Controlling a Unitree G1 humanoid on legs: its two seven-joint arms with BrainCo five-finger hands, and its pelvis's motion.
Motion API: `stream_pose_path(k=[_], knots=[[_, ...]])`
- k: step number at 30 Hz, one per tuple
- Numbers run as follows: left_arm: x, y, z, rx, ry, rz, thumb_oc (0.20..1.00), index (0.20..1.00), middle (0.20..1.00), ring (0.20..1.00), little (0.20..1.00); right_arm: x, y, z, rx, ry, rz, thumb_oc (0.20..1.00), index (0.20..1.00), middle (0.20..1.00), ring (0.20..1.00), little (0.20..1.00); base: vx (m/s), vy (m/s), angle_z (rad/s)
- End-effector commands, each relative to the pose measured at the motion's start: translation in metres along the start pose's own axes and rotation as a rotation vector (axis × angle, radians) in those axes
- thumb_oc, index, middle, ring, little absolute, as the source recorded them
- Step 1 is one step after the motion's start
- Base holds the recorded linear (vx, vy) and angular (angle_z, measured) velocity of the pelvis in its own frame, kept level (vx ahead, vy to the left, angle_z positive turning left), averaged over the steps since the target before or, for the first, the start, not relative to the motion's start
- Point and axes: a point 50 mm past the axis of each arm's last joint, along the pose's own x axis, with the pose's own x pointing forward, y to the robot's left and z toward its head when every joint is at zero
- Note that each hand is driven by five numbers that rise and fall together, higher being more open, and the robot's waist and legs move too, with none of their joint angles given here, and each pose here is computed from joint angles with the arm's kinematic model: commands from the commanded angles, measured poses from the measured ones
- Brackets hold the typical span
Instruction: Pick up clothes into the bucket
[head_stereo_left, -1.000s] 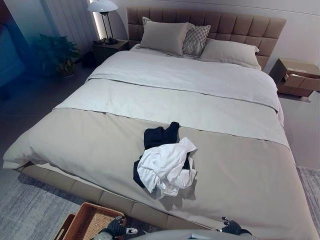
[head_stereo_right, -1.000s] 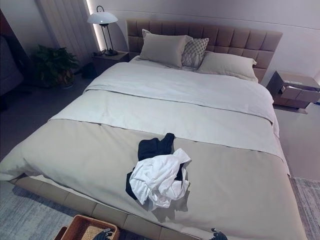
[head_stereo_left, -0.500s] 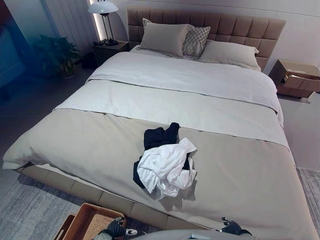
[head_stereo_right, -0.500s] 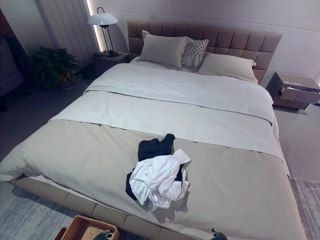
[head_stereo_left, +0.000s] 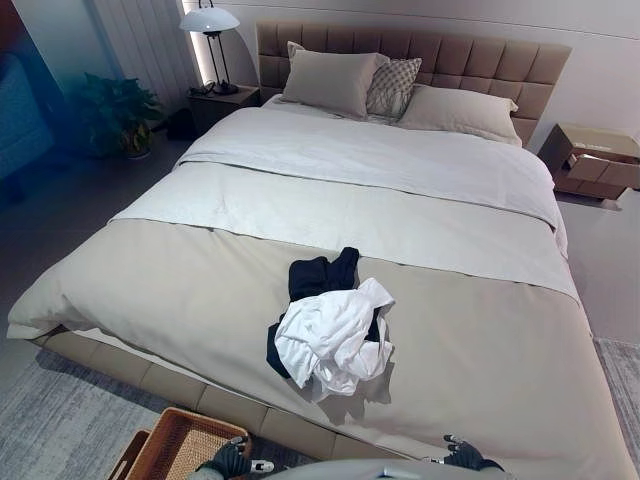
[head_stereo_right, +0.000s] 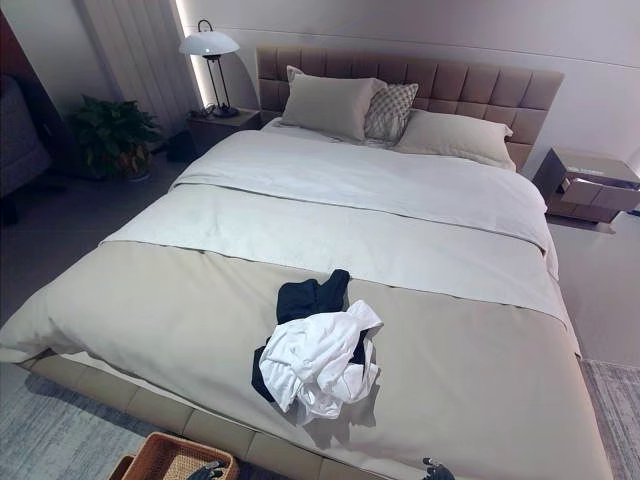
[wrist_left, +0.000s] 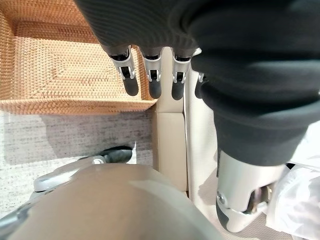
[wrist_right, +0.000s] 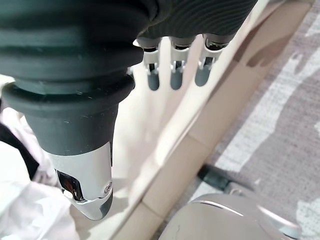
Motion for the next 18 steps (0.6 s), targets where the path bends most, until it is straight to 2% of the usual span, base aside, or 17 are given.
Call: stream_pose_path(k=[1,8,10,12,15,18], knots=[[0.003,0.009,0.013,-0.036,-0.019,0.037,1.0,1.0,1.0,1.0,1.0,0.004,-0.006,0.033,0.001,-0.119,-0.036,1.0,1.0,1.0,1.0,1.0,0.0,0.007,0.05],[0.003,0.013,0.019,-0.021,-0.065,0.066,1.0,1.0,1.0,1.0,1.0,-0.014,-0.029,0.125,-0.042,-0.531,-0.117,1.0,1.0,1.0,1.0,1.0,-0.02,0.006,0.08],[0.003,0.013,0.019,-0.016,-0.068,0.066,1.0,1.0,1.0,1.0,1.0,-0.017,-0.032,0.131,-0.052,-0.563,-0.129,1.0,1.0,1.0,1.0,1.0,-0.01,0.004,0.11],[0.003,0.015,0.021,-0.013,-0.076,0.079,1.0,1.0,1.0,1.0,1.0,-0.032,-0.04,0.161,-0.086,-0.701,-0.164,1.0,1.0,1.0,1.0,1.0,-0.02,0.004,0.18],[0.004,0.015,0.029,-0.005,-0.105,0.083,1.0,1.0,1.0,1.0,1.0,-0.046,-0.05,0.181,-0.097,-0.801,-0.211,1.0,1.0,1.0,1.0,1.0,-0.03,0.011,0.21],[0.004,0.015,0.033,0.009,-0.12,0.085,1.0,1.0,1.0,1.0,1.0,-0.052,-0.058,0.19,-0.094,-0.844,-0.245,1.0,1.0,1.0,1.0,1.0,-0.03,0.008,0.3]])
